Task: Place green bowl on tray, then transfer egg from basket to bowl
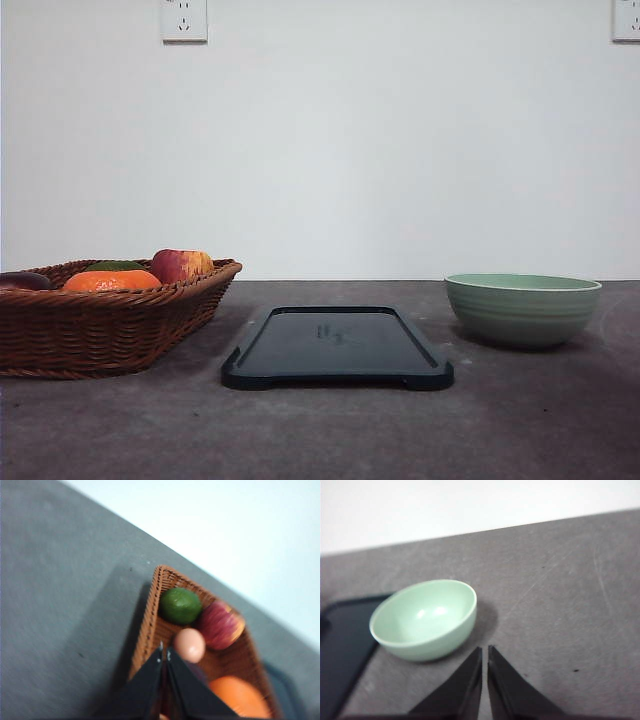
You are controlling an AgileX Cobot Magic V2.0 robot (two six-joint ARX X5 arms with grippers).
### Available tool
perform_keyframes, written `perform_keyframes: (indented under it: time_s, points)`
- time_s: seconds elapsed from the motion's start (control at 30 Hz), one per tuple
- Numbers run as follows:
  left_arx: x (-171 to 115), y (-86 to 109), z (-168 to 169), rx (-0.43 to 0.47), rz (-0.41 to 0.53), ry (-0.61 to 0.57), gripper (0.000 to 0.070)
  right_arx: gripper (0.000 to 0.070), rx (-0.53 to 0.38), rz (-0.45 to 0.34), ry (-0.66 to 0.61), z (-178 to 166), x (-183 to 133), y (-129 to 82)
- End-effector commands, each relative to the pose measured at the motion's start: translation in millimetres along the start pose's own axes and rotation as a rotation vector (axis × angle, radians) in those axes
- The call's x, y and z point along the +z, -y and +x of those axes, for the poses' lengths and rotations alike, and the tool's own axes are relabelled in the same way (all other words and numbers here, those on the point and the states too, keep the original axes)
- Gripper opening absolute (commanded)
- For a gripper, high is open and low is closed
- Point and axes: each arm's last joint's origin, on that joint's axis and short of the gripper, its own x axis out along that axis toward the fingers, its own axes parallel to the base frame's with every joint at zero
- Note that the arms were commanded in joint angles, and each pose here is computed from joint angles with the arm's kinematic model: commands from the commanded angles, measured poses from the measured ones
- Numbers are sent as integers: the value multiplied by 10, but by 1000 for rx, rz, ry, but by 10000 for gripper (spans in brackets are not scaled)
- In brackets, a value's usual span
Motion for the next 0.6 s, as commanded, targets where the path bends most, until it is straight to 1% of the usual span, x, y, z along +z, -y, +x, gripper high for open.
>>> perform_keyframes:
  time_s: [0.0, 0.07, 0.1, 0.17, 0.23, 0.37, 0.43, 0.5, 0.57]
  points:
    - [-38, -29, 17, 3, -183, -3, 0, 12, 4, 117, 24, 3, 15, -2]
    - [-22, -18, 17, -10, -164, 12, 0, 10, 17, 111, 66, 1, 56, -13]
    - [-6, -6, 16, -22, -127, 28, 0, 10, 26, 108, 93, -2, 83, -20]
    - [33, 23, 13, -51, -20, 69, 0, 10, 45, 101, 154, -10, 143, -36]
    - [86, 62, 5, -87, 69, 128, 0, 10, 67, 92, 227, -24, 212, -55]
    - [198, 147, -28, -157, 187, 259, 0, 9, 105, 51, 385, -73, 357, -94]
    - [253, 188, -52, -187, 219, 321, 0, 9, 102, 14, 457, -102, 417, -108]
    - [304, 227, -78, -209, 228, 364, 0, 9, 100, -20, 503, -124, 460, -119]
    - [365, 273, -110, -220, 233, 389, 0, 9, 95, -40, 511, -143, 502, -131]
